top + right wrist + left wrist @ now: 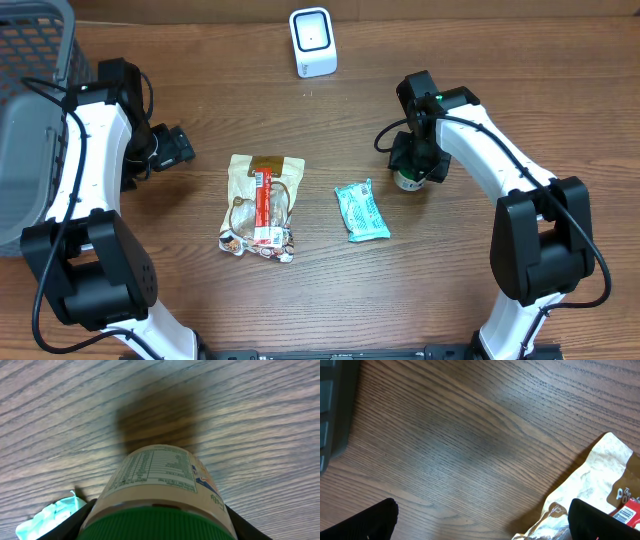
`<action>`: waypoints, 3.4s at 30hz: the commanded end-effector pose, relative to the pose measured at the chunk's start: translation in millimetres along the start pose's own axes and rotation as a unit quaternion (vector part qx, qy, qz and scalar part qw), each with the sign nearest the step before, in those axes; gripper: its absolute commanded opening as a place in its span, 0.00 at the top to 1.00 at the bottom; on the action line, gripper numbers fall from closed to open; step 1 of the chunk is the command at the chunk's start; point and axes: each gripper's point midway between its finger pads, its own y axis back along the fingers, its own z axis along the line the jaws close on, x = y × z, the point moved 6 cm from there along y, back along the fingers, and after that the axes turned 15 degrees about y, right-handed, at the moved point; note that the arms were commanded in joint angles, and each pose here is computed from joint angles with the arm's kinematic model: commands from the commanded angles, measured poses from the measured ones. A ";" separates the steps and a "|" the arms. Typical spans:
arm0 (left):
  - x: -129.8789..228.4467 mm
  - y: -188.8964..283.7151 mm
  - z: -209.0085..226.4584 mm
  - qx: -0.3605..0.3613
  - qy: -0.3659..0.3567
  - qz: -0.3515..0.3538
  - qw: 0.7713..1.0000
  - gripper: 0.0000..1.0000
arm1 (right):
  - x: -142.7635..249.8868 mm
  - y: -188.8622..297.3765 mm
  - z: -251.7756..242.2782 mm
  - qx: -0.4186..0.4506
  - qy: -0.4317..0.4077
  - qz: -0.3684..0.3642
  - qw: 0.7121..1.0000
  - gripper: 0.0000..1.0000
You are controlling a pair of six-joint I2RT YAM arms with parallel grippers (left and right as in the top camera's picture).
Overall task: Scan the item barcode
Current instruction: 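Lift the green-capped bottle with the right gripper, then tilt the bottle sideways with the right gripper toward the scanner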
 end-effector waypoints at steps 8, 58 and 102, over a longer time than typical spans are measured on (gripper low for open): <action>-2.2 10.2 -1.0 0.006 -0.002 -0.017 1.000 0.00 | -6.6 16.7 0.6 0.001 -0.006 -0.031 1.000 0.27; -2.3 10.2 -1.1 0.006 -0.002 -0.017 1.000 0.00 | -10.9 -17.6 0.5 0.024 -0.005 0.016 1.000 0.19; -2.2 10.2 -1.0 0.006 -0.002 -0.017 1.000 0.00 | 21.2 104.6 61.6 -0.479 -0.103 0.166 0.856 0.73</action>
